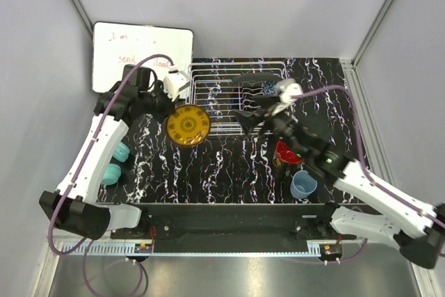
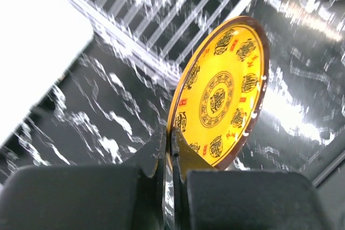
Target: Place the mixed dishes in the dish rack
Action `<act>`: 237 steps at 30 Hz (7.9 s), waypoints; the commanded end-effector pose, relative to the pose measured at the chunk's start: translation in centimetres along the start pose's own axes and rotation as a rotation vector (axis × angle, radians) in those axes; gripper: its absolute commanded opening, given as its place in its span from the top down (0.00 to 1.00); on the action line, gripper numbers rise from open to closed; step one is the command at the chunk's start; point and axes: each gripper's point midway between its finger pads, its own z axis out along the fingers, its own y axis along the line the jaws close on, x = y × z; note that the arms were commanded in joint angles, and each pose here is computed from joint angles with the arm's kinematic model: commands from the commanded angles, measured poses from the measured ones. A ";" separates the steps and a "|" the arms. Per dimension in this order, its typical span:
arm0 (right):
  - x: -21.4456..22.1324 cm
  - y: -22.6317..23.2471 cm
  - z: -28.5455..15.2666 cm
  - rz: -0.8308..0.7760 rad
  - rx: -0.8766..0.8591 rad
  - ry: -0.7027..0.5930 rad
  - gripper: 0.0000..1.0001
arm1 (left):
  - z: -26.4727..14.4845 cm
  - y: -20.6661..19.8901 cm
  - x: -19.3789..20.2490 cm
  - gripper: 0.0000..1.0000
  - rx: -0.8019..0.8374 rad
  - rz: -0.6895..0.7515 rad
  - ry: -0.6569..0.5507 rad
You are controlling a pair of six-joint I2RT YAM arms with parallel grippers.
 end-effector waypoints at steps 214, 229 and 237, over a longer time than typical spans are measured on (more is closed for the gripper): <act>25.5 -1.9 -11.2 0.262 0.317 1.058 0.74 | 16.3 -1.3 5.5 0.22 -0.172 -0.046 0.143; 27.4 -3.3 -11.2 0.212 0.395 1.095 0.68 | 14.3 -1.7 6.1 0.23 -0.188 -0.006 0.114; 26.6 -2.7 -11.5 0.224 0.358 1.064 0.85 | 14.3 -1.8 7.3 0.24 -0.176 0.086 0.126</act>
